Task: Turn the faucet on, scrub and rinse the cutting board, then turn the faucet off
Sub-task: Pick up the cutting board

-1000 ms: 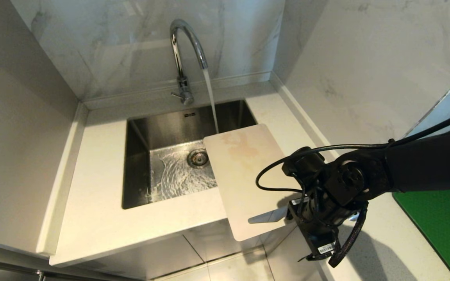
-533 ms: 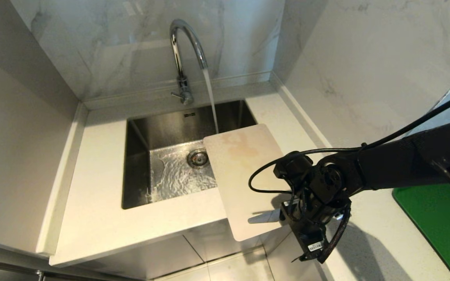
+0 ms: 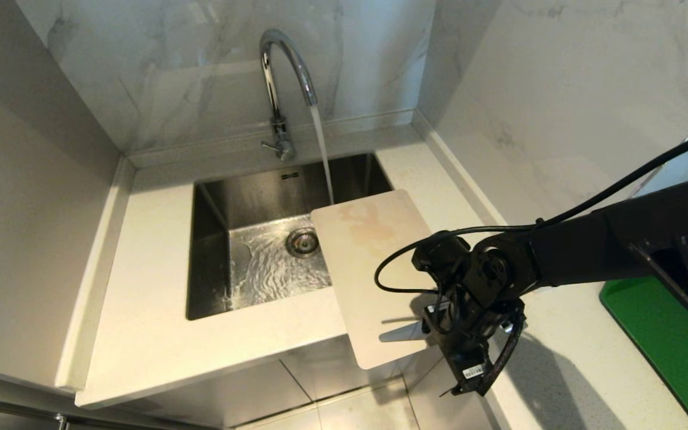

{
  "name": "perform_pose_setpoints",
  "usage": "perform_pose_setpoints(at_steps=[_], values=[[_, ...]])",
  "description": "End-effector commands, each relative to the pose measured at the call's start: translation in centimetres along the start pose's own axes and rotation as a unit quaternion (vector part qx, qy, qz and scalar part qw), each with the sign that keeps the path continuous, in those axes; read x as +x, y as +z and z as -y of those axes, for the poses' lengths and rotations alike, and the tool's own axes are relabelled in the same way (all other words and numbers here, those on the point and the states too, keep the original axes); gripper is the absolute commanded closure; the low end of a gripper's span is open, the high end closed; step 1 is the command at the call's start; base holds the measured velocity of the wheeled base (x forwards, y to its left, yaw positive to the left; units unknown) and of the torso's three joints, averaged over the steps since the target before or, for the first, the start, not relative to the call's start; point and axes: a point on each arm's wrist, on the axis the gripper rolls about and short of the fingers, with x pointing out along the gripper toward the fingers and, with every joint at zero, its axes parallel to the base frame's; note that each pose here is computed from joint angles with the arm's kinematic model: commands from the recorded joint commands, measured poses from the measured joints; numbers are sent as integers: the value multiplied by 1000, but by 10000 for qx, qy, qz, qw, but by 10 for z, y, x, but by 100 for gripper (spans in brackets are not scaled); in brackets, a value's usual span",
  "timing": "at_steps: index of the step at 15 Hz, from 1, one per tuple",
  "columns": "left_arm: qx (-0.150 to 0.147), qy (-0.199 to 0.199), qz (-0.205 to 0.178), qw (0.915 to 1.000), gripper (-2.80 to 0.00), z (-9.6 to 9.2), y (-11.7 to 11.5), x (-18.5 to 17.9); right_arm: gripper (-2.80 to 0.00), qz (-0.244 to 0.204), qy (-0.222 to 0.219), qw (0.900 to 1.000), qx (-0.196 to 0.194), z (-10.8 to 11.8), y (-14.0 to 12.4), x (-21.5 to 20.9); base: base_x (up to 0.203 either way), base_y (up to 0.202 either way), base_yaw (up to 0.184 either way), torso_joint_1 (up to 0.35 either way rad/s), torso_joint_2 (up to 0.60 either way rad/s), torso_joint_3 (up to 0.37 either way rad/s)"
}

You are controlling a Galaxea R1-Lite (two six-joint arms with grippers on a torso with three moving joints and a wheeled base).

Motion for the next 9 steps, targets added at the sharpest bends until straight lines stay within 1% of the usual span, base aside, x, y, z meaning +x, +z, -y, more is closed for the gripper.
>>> perform_pose_setpoints(at_steps=[1, 9], values=[[-1, 4, 11, 10000, 0, 0, 0, 0, -280, 4, -58, 10000, 31, 0, 0, 3, 0, 0, 0, 0, 0, 0], [-1, 0, 11, 10000, 0, 0, 0, 0, -280, 12, -140, 9999, 26, -1, -1, 12, 0, 0, 0, 0, 0, 0]])
